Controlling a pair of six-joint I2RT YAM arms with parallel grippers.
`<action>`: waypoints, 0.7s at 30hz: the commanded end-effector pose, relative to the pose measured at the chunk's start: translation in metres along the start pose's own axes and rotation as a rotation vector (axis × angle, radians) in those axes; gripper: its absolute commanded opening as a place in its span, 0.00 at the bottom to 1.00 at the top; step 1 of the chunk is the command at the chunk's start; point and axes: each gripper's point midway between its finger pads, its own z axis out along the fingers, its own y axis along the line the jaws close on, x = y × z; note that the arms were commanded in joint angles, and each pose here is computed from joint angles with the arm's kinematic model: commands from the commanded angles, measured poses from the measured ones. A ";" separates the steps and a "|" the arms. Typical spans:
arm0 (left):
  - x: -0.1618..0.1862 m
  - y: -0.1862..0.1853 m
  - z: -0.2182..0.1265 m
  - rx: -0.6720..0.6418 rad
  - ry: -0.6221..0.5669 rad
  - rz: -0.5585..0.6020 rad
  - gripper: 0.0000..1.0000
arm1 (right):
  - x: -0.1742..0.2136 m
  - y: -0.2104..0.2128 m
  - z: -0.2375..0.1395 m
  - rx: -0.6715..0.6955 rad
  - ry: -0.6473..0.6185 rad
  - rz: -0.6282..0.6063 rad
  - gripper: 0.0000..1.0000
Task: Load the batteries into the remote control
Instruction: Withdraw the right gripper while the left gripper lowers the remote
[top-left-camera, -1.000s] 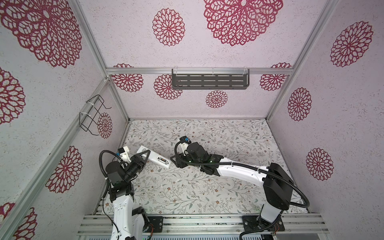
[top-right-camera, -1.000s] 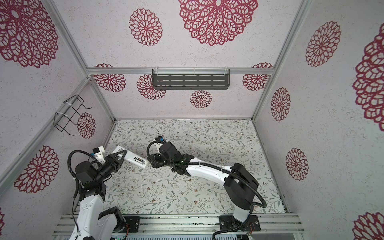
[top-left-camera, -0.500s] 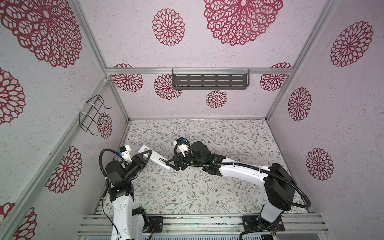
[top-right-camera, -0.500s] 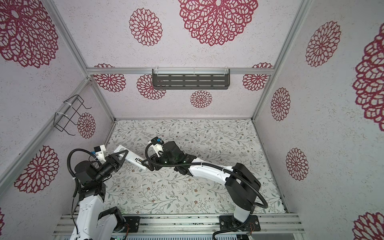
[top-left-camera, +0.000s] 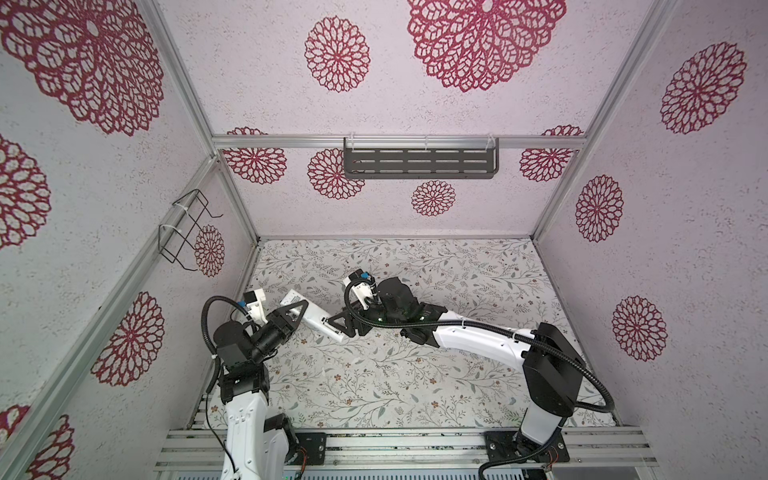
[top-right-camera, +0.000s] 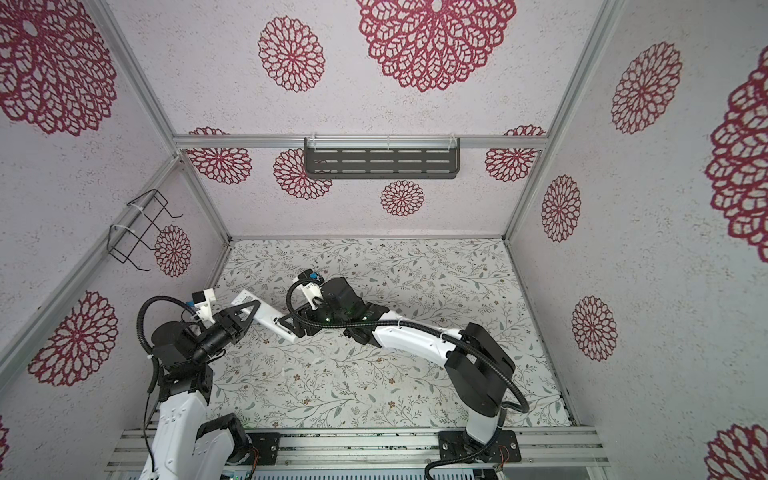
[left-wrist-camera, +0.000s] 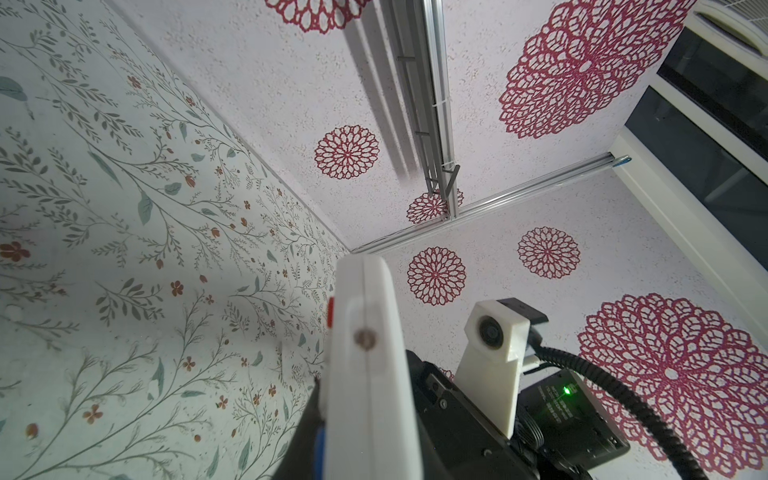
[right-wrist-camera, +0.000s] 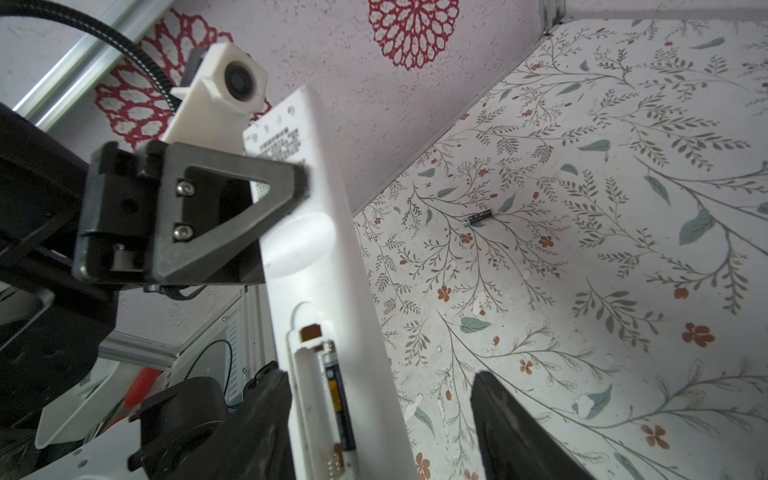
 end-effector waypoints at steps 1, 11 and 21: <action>-0.005 -0.023 -0.001 0.055 -0.007 0.076 0.12 | -0.010 -0.007 -0.001 0.038 -0.017 -0.028 0.72; -0.008 -0.014 -0.001 0.002 -0.025 0.072 0.12 | -0.024 -0.001 -0.009 0.014 -0.065 -0.059 0.73; -0.038 0.021 -0.027 -0.386 -0.121 0.182 0.11 | -0.045 -0.008 -0.014 -0.036 -0.110 -0.031 0.74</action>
